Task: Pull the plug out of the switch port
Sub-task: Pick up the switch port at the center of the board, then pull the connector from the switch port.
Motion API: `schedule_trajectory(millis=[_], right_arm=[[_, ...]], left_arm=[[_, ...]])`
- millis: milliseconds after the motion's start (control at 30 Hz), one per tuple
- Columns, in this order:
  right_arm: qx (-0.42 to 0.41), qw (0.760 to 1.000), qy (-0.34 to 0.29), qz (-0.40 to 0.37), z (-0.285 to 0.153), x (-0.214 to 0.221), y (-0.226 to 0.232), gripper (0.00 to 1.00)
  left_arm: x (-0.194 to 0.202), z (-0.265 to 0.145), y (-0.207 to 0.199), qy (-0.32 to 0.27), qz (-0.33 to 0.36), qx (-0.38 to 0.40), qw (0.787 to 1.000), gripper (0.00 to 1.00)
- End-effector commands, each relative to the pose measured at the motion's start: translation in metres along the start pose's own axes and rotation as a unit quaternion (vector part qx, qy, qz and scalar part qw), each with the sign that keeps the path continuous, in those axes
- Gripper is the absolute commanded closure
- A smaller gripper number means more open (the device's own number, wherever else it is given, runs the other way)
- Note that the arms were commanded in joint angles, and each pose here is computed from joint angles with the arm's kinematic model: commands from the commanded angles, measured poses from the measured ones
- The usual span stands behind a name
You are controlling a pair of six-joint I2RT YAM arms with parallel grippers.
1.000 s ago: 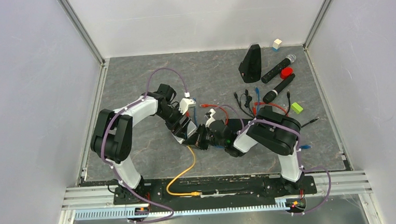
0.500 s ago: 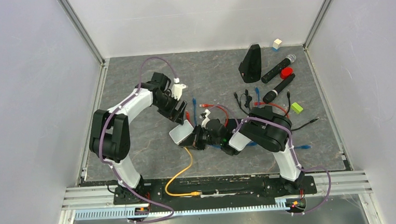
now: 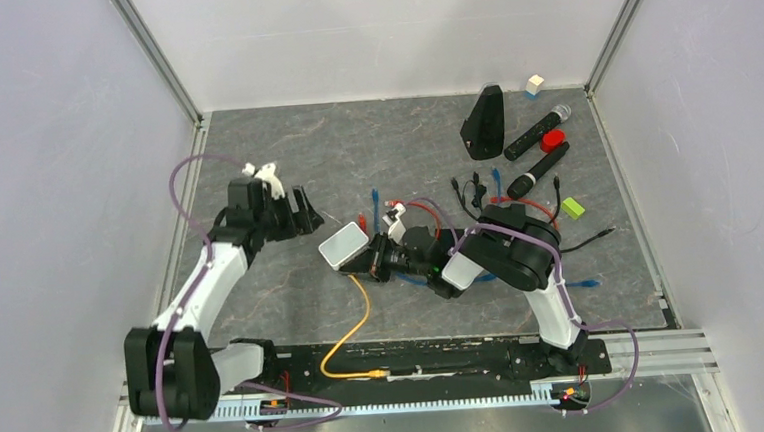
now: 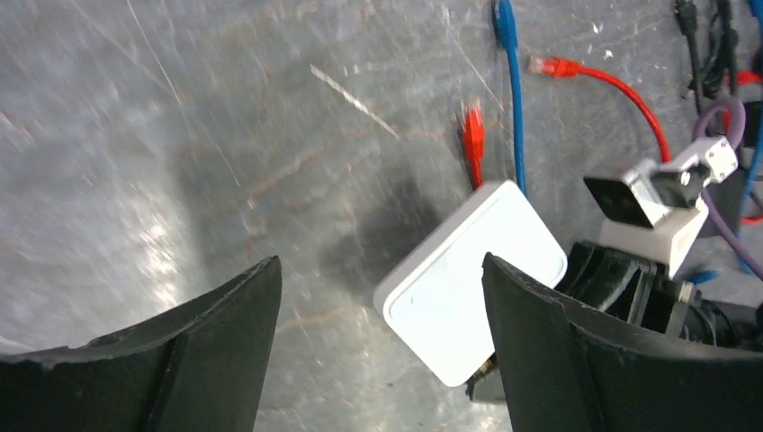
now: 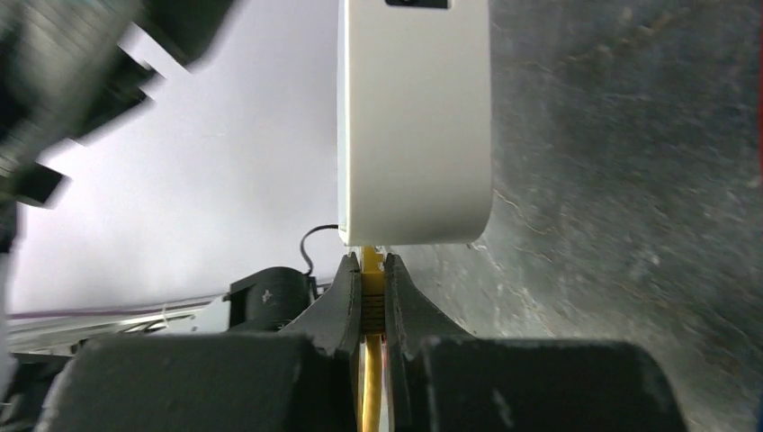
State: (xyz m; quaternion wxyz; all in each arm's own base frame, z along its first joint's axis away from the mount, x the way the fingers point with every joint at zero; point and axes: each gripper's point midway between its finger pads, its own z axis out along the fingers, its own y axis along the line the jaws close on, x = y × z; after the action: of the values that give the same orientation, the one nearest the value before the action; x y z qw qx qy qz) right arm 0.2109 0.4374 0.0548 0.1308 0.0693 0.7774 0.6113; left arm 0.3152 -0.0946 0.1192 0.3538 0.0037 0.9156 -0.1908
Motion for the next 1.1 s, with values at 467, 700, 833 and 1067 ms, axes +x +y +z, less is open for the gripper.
schedule_trajectory(millis=[467,700,833,1067], right_arm=[[-0.129,0.991,-0.033,0.015,-0.001,-0.026,0.063,1.0],[-0.137,0.99,-0.022,0.027,-0.002,-0.022,0.067,1.0],[-0.137,0.99,-0.021,0.033,-0.002,-0.023,0.064,1.0],[-0.137,0.989,-0.032,0.036,-0.005,-0.025,0.061,0.86]], left_arm=[[0.018,-0.009,-0.042,-0.166,-0.279,0.178,0.929,0.22],[0.017,-0.008,-0.048,-0.183,-0.285,0.214,0.916,0.31],[0.014,-0.006,-0.052,-0.175,-0.286,0.225,0.915,0.52],[0.021,0.002,-0.048,-0.159,-0.306,0.214,0.914,0.98]])
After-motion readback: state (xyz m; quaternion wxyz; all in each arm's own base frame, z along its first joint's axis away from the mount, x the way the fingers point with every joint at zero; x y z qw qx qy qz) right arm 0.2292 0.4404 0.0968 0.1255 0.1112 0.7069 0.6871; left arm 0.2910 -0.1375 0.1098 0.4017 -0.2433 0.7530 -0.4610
